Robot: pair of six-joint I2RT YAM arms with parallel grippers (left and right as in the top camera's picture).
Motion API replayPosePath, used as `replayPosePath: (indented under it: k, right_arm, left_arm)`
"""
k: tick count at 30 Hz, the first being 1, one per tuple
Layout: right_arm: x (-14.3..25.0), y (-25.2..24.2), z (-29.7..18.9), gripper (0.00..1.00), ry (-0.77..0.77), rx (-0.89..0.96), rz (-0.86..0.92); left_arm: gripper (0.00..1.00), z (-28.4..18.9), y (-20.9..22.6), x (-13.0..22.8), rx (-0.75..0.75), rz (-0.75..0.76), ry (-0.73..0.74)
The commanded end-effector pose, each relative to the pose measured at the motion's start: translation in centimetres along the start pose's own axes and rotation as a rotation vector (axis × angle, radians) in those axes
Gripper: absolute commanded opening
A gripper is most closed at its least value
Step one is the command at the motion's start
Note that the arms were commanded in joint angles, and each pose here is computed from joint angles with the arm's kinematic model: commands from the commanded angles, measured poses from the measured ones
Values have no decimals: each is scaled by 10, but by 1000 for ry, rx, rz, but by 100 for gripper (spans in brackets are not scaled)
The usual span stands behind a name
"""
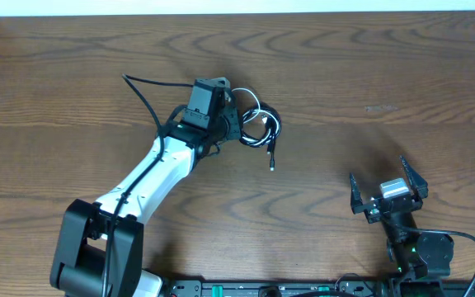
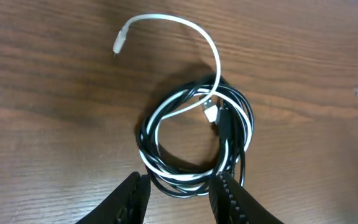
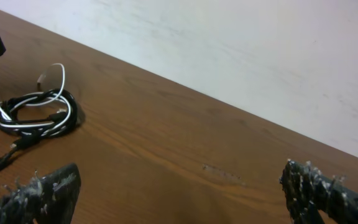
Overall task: Untangle cables
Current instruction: 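Move the left gripper right over the black-and-white cable coil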
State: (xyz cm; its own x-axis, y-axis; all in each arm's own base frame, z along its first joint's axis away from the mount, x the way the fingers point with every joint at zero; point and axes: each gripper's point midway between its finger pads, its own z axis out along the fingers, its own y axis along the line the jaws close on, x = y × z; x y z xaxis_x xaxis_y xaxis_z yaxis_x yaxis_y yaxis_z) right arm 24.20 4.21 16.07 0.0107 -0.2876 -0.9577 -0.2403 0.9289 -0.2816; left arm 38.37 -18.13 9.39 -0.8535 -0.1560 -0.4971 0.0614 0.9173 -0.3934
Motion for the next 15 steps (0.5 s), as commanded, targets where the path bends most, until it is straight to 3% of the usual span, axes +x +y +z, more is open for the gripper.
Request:
replayPosePath:
  k: [1,15]
  right_arm:
    - [1,-2,0,99,4,13,14]
    - [1,-2,0,99,4,13,14]
  left_arm:
    - [39,5,10,3,-66,-16,-11]
    - [52,39,5,25,-63,-26,20]
